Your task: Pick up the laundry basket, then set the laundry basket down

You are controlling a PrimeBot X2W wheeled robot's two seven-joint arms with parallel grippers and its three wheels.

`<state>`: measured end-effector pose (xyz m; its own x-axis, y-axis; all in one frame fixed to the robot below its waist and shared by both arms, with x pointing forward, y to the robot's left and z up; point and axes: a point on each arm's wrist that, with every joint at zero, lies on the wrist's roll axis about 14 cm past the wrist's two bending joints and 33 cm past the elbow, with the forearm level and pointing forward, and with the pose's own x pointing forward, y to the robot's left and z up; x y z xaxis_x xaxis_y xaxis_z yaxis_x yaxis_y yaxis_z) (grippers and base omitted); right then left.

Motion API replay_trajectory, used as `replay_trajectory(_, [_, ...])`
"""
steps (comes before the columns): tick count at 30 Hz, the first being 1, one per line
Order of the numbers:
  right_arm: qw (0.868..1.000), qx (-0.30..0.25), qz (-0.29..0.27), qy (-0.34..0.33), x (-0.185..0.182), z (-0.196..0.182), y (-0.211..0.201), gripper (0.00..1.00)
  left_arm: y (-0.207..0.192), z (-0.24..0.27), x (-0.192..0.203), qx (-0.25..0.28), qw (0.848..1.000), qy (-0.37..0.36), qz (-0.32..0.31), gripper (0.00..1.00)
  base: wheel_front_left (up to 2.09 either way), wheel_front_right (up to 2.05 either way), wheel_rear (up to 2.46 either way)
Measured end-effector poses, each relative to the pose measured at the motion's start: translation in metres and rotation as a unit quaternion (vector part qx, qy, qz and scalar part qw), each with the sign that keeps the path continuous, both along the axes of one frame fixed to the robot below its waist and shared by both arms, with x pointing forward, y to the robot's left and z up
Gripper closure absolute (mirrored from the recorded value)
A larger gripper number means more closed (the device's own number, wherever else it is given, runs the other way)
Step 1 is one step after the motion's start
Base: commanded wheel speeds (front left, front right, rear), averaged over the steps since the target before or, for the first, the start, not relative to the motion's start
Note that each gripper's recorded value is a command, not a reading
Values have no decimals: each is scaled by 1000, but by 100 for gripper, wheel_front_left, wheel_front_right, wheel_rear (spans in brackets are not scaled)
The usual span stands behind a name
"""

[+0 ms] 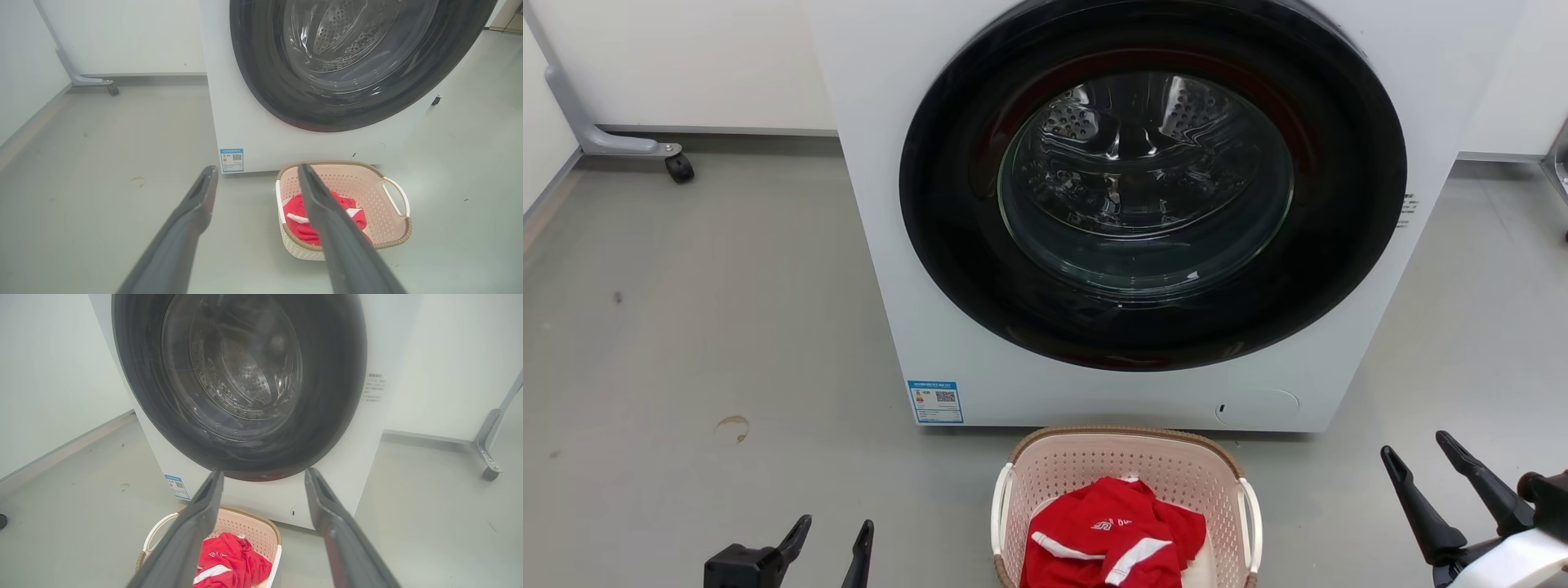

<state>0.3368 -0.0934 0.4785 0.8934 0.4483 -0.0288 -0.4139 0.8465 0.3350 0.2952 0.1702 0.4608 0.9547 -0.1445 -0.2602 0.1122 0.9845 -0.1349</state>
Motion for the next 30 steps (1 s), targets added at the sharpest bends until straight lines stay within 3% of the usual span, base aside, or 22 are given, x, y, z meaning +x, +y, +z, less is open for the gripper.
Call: replay_trajectory(30, [1000,0,1,1,0,-1,1,0,0,1,0,0,1000,-2,-1,0,0,0,0])
